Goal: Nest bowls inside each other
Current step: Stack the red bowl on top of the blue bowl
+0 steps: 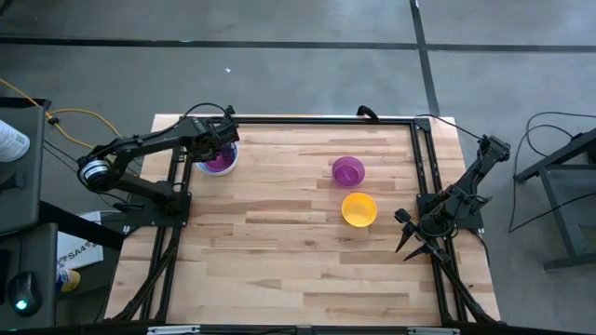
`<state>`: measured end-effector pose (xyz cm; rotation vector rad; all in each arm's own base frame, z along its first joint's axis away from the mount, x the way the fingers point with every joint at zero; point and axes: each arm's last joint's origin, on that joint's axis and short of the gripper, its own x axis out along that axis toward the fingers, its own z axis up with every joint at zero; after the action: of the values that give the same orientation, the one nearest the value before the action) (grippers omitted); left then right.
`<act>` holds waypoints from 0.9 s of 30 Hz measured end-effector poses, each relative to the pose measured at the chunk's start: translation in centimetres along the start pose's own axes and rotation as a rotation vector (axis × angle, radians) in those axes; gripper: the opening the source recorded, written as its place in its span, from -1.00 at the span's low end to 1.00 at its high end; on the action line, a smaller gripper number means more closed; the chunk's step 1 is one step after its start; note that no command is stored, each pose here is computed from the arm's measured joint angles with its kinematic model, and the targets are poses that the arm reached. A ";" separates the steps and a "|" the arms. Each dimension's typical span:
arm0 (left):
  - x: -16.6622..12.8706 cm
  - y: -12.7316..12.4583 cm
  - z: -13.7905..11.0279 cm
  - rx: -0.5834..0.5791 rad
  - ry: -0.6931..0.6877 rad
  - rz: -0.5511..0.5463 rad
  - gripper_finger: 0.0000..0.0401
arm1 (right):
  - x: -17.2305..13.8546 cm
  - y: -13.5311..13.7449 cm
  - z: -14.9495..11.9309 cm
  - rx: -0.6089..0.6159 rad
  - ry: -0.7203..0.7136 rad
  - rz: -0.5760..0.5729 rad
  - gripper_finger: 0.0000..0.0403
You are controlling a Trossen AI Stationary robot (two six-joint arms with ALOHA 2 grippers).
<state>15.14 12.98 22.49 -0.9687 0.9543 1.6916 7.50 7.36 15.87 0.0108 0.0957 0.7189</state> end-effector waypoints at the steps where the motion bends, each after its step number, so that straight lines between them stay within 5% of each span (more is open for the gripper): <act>1: 0.0 0.0 0.0 0.000 0.000 0.000 -0.75 | 0.0 0.0 0.0 0.000 0.000 0.000 -0.34; 27: 0.0 0.0 0.0 0.029 0.009 -0.001 -0.98 | 0.0 0.0 0.0 0.000 0.000 0.000 -0.34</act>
<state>15.13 12.94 22.48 -0.9579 0.9810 1.6692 7.50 7.36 15.89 0.0111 0.0954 0.7189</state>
